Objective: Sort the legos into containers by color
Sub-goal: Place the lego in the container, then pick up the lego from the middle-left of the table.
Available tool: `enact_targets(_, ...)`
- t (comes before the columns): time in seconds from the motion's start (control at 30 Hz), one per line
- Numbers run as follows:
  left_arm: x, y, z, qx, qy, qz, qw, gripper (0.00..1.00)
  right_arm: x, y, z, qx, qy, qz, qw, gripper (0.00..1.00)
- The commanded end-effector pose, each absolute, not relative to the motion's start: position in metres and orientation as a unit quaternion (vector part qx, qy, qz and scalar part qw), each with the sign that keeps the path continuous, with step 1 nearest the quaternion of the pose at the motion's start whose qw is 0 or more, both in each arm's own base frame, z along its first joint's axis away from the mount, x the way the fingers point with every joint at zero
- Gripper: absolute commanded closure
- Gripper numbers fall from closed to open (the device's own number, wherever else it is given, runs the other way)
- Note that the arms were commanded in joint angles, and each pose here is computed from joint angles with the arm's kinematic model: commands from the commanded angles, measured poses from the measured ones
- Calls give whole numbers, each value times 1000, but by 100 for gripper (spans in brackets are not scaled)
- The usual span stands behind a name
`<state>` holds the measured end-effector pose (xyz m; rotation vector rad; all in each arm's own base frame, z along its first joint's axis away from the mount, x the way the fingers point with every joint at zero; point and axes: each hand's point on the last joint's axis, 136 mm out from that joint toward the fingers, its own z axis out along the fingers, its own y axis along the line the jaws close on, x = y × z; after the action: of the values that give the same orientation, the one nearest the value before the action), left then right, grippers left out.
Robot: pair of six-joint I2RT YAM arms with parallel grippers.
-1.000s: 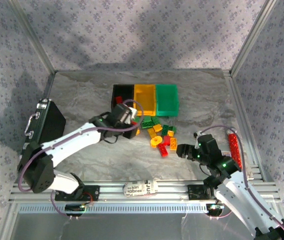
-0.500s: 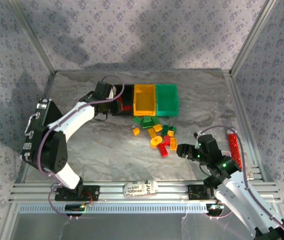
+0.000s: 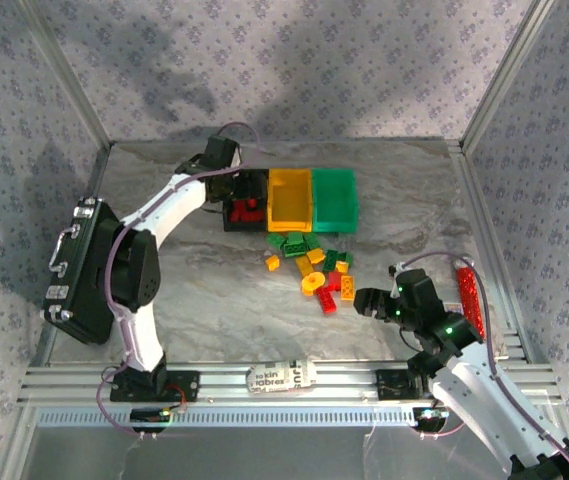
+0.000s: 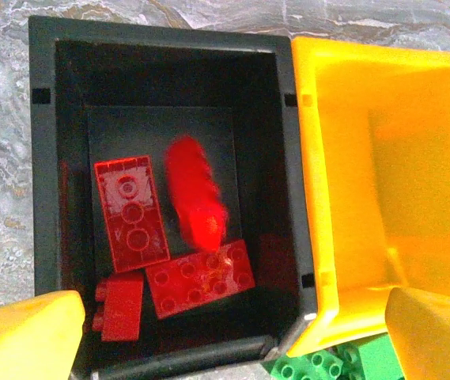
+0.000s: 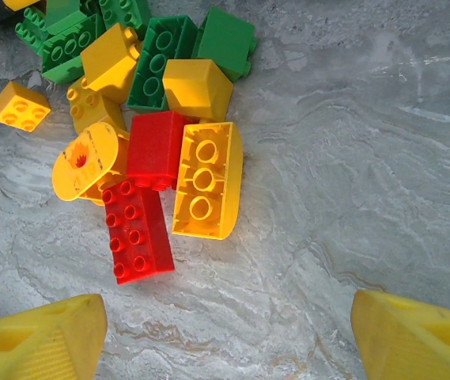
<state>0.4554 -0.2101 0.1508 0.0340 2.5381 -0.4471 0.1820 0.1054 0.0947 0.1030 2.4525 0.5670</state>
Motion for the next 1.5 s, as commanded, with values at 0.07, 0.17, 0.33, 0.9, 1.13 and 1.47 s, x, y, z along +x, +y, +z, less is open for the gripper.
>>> enact_targets(0.07, 421, -221, 190, 38, 934, -177, 307, 4, 178, 106, 88, 40, 930, 217, 295, 17)
enact_targets(0.17, 401, -227, 197, 60, 935, -163, 309, 5, 178, 106, 88, 42, 930, 218, 294, 17)
enact_targets(0.33, 355, -246, 198, 108, 935, -138, 308, 7, 179, 106, 92, 44, 928, 221, 296, 18)
enact_targets(0.9, 231, -348, 142, 77, 962, -108, 238, 8, 175, 70, 99, 133, 927, 163, 311, 16)
enact_targets(1.13, 210, -369, 117, -3, 970, -72, 230, 13, 175, 67, 98, 142, 923, 164, 317, 16)
enact_targets(1.47, 198, -395, 80, -42, 978, -66, 194, 24, 175, 65, 99, 151, 917, 169, 328, 16)
